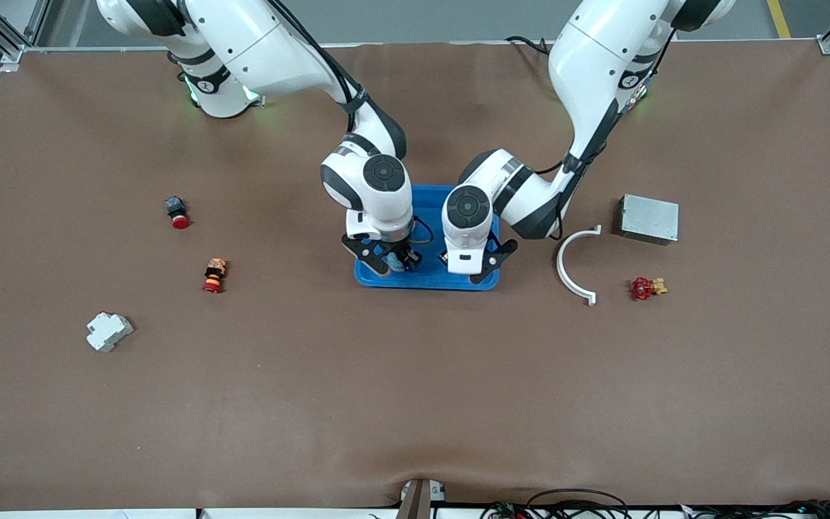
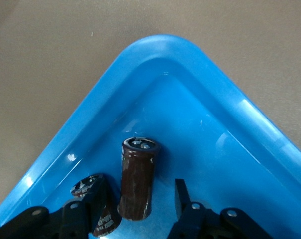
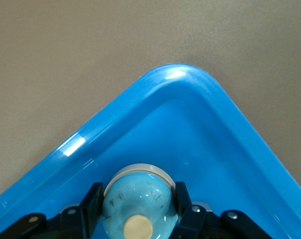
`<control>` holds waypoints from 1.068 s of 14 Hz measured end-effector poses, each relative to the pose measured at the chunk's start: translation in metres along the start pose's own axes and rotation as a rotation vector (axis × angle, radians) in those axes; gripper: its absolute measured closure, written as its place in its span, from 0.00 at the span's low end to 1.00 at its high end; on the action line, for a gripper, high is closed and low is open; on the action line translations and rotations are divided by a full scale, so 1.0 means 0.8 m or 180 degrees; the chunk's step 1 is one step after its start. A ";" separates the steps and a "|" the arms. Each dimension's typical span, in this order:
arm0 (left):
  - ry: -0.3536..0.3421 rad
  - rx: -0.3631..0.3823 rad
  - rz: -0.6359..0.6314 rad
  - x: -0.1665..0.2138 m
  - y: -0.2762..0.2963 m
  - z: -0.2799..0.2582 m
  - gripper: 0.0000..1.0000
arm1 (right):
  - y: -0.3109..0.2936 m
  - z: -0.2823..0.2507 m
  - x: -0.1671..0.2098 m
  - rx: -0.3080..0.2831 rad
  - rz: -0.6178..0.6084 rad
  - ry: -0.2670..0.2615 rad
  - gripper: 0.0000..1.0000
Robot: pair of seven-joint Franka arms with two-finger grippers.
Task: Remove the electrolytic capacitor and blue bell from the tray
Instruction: 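Grasp a blue bell with the right gripper while the left grasps a capacitor, then carry the bell beside the red button while the left carries the capacitor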
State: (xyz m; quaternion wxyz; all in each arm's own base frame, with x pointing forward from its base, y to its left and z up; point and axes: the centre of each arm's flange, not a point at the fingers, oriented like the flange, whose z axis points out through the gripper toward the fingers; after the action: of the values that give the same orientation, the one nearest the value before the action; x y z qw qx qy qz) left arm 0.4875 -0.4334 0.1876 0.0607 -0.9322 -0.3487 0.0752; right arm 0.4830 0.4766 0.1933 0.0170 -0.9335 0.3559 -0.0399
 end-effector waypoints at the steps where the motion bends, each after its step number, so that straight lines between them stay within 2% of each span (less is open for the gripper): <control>1: -0.0004 0.0015 0.0000 0.000 0.000 0.004 0.36 | 0.000 0.000 0.000 0.0002 0.0023 0.0001 0.37; 5: -0.0014 0.0051 0.0001 -0.001 0.000 0.014 0.41 | -0.010 -0.013 0.003 0.0016 0.0064 0.0013 0.37; 8: -0.0007 0.0025 0.0020 -0.005 0.003 0.009 0.70 | -0.014 -0.023 0.005 -0.0195 0.0033 0.0039 0.37; 11: 0.0015 -0.0004 0.0035 -0.008 0.005 -0.015 0.70 | -0.015 -0.038 0.007 -0.0325 -0.0099 0.0052 0.37; 15: 0.0097 0.0105 0.0033 -0.003 -0.015 -0.095 0.70 | -0.015 -0.086 0.020 -0.0416 -0.0323 0.0061 0.37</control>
State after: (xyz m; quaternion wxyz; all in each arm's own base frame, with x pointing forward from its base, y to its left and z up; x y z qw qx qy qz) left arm 0.4919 -0.4303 0.2641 0.0810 -0.9339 -0.3417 0.0670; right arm 0.4969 0.4741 0.2637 -0.0495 -0.9490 0.3101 -0.0263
